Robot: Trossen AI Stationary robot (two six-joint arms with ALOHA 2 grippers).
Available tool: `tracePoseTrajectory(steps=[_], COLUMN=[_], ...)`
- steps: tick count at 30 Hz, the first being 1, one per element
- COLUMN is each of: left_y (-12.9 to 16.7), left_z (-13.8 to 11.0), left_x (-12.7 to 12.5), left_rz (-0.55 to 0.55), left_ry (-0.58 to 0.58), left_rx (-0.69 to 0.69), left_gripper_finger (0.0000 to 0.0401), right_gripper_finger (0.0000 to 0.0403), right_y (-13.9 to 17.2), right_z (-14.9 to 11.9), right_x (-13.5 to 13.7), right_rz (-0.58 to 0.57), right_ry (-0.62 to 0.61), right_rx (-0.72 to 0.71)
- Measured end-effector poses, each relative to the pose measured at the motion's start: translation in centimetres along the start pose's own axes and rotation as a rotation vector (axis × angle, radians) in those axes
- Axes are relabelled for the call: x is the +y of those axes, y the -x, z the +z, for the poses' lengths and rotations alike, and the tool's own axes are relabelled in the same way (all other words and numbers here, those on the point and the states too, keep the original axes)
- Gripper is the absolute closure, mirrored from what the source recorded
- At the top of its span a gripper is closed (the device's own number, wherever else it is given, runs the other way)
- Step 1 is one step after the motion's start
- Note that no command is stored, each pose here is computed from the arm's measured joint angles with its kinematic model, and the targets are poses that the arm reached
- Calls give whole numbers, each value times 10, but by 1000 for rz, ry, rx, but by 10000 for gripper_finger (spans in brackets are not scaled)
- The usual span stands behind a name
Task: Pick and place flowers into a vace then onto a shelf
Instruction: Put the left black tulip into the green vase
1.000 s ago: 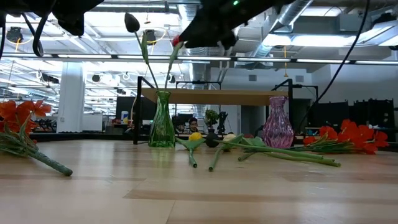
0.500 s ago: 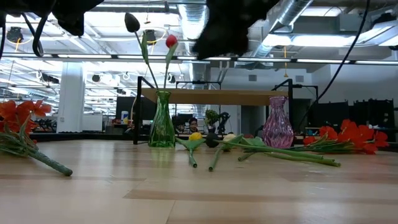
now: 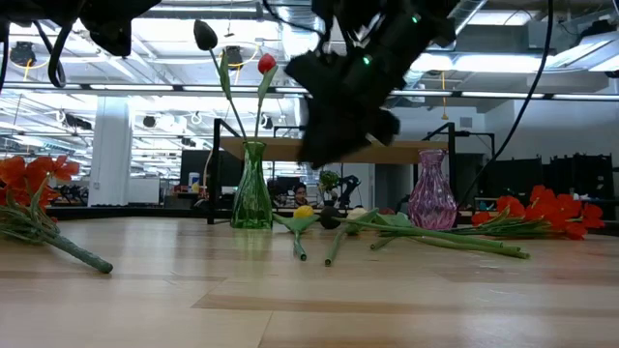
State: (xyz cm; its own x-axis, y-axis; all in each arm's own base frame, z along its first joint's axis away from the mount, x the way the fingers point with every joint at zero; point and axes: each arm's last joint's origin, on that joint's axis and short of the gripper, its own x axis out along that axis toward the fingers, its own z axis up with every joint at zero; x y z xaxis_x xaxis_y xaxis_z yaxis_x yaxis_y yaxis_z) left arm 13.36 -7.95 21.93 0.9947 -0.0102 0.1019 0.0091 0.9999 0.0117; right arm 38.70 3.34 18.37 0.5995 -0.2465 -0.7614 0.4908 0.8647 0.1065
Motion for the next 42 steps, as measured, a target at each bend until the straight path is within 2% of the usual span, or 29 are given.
tracePoseTrajectory(steps=[8,22,32,42], left_y=[0,0,0,0], left_z=[0,0,0,0], left_x=[0,0,0,0], left_rz=[0,1,-2,-7], left_ry=[6,5,5,5], left_rx=[0,1,1,0], left_gripper_finger=[252,252,252,252], right_gripper_finger=[278,282,280,282], right_y=[-4,-5,-40,-43], right_z=[0,-5,-27,-26], right_x=[-14,-17,-18,-21], right_rz=[-57,-85,-127,-136], right_ry=[-64,-66,-31,-35], right_rx=[55,97,202,210])
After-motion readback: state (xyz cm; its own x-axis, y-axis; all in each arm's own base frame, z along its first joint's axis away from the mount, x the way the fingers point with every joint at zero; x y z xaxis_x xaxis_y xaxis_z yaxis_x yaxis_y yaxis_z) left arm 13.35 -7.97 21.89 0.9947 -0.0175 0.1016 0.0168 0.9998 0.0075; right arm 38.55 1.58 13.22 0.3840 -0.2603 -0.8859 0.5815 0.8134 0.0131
